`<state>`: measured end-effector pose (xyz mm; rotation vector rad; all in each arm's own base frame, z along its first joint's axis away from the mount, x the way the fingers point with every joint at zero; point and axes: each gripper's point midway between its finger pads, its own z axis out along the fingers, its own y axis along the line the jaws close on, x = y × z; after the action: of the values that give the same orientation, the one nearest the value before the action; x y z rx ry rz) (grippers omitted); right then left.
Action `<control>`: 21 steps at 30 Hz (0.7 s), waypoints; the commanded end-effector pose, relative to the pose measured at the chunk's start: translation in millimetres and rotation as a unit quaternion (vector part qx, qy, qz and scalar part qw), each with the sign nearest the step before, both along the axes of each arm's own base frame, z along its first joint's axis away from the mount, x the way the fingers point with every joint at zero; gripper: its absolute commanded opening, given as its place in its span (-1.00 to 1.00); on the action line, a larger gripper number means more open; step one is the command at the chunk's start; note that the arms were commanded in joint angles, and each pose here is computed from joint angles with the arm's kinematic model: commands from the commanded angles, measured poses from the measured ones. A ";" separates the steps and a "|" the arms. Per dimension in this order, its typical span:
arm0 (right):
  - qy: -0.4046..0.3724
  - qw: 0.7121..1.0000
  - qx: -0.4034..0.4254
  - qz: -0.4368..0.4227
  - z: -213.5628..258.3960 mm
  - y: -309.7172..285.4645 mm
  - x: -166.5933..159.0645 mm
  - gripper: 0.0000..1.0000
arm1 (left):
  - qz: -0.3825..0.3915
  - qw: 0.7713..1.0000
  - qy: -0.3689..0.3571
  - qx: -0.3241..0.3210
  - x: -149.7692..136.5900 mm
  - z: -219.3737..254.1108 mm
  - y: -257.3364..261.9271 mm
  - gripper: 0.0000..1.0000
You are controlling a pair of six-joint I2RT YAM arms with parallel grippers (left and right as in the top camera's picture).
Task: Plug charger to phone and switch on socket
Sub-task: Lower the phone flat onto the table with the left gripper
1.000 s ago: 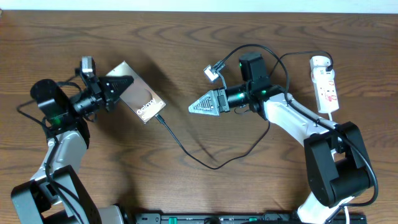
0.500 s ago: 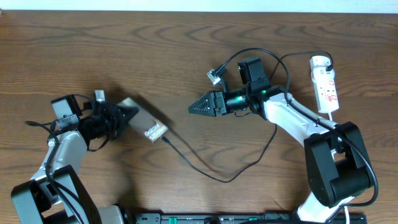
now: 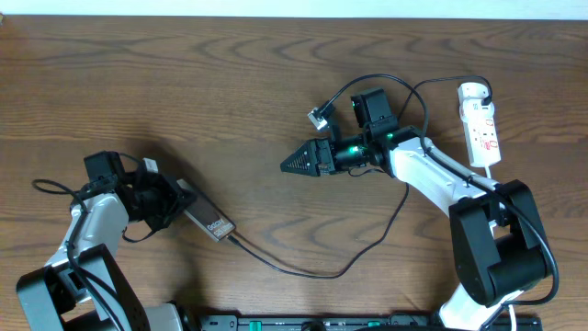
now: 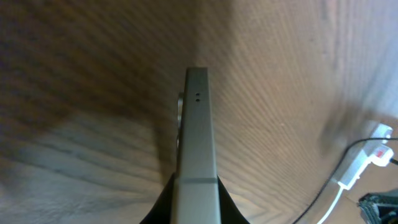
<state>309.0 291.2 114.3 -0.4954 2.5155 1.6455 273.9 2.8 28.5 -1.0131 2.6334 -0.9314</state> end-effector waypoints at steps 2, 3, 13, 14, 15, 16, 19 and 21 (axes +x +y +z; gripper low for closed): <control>-0.009 1.000 -0.017 -0.007 -2.4 -3.6 3.9 0.99 | -0.003 1.000 0.005 0.016 -3.5 -1.6 4.4 -0.86; -0.009 1.000 -0.019 -0.006 -3.2 -4.1 3.1 0.98 | -0.002 1.000 0.009 0.014 -4.9 -2.4 3.8 -0.86; -0.007 1.000 -0.022 -0.003 -4.9 -4.8 0.6 0.99 | 0.012 0.998 0.052 -0.013 -29.9 -18.5 -8.4 -0.86; -0.007 1.000 -0.023 -0.003 -5.0 -4.7 0.6 0.99 | 0.012 0.998 0.054 -0.013 -31.4 -19.5 -9.0 -0.86; -0.007 1.000 -0.022 -0.003 -4.9 -4.6 0.4 0.99 | 0.012 0.998 0.056 -0.014 -32.5 -20.2 -9.5 -0.85; -0.007 1.000 -0.022 -0.003 -4.9 -4.6 0.4 0.99 | 0.012 0.998 0.057 -0.014 -33.1 -20.6 -9.7 -0.86; -0.006 1.000 -0.023 -0.003 -5.0 -4.6 0.3 0.99 | 0.012 0.998 0.059 -0.015 -34.2 -20.8 -10.2 -0.86; -0.006 1.000 -0.023 -0.002 -5.1 -4.7 0.1 0.99 | 0.012 0.998 0.063 -0.016 -35.8 -20.9 -10.8 -0.84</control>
<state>306.4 286.1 104.0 -0.4682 2.5782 1.5872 246.1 -9.4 12.0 -1.1228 2.6854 -0.9695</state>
